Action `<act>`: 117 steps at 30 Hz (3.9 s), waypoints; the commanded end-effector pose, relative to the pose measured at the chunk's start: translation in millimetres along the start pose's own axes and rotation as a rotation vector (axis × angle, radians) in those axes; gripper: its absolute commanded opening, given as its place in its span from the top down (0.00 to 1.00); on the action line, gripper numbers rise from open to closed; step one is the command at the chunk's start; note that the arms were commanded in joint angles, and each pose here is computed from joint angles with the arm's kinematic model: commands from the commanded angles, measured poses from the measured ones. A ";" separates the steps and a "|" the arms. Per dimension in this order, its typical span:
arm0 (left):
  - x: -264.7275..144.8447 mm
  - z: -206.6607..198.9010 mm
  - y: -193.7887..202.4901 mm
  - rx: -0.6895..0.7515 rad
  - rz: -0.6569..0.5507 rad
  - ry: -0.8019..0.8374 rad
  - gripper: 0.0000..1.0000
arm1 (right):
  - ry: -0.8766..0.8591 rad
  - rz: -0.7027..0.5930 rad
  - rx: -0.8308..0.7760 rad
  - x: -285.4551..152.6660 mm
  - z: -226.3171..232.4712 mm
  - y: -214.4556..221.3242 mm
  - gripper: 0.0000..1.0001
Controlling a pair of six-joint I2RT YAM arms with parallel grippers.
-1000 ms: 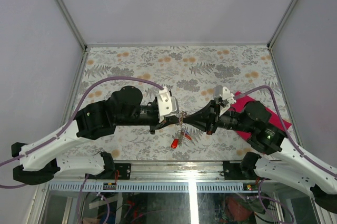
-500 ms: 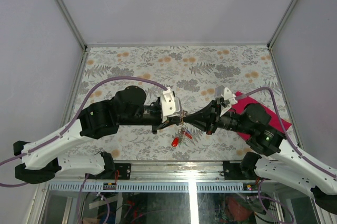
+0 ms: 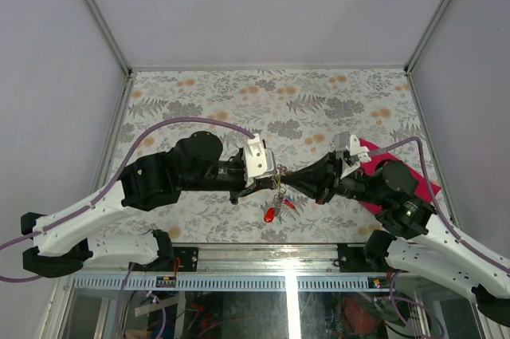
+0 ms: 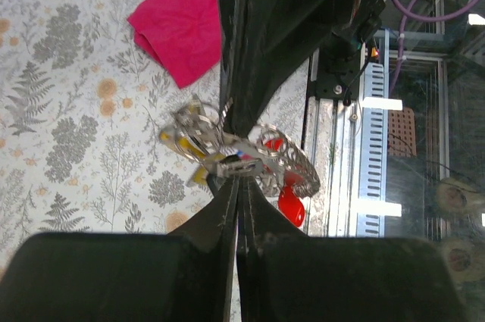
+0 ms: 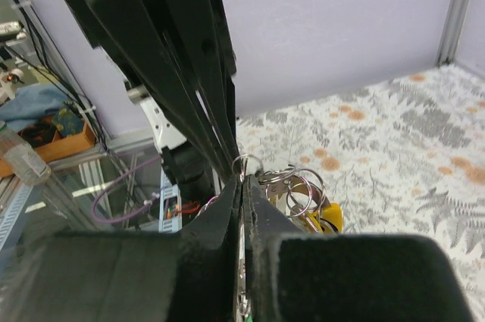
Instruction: Put the keys on the keyring
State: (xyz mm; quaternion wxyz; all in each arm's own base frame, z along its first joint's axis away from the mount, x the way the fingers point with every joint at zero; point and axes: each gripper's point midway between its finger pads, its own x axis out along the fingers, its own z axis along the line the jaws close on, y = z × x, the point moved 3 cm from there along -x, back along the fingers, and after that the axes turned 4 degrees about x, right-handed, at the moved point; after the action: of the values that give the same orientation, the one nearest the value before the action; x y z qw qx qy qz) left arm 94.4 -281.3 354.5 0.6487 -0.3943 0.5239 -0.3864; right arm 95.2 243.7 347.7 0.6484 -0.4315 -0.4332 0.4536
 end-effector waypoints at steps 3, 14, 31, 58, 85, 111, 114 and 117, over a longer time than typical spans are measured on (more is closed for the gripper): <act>-0.2 -3.3 6.7 0.011 0.042 0.013 1.00 | -0.078 -0.247 -0.128 -8.3 23.9 -61.6 1.00; -1.6 1.2 11.6 -0.028 0.042 -0.040 1.00 | -0.020 -0.218 -0.160 -14.5 15.8 -54.5 1.00; 52.3 0.9 129.8 -0.623 0.077 -0.335 0.57 | 0.526 0.072 -0.199 -71.5 -54.6 -12.4 1.00; 114.5 -49.1 241.7 -0.326 0.413 -0.003 0.52 | 0.554 0.050 -0.212 -91.3 -47.1 -24.0 1.00; 132.6 -56.5 266.3 -0.218 0.617 -0.008 0.64 | 0.535 0.052 -0.198 -91.6 -43.3 -23.6 1.00; 129.1 -50.9 261.6 -0.202 0.582 -0.043 1.00 | 0.517 0.060 -0.188 -88.9 -42.2 -19.7 1.00; 126.0 -48.8 252.0 -0.208 0.533 -0.058 1.00 | 0.482 0.070 -0.206 -89.3 -37.4 -18.9 1.00; 118.2 -43.8 237.2 -0.212 0.461 -0.096 1.00 | 0.400 0.077 -0.243 -87.6 -26.7 -19.2 1.00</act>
State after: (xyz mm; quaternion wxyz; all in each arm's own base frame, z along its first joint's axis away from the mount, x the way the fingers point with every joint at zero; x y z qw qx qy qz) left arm 84.0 -291.8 58.3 0.6979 -0.2935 0.6439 -0.1107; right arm 119.5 148.6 312.3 0.6574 -0.6231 -0.2536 0.3395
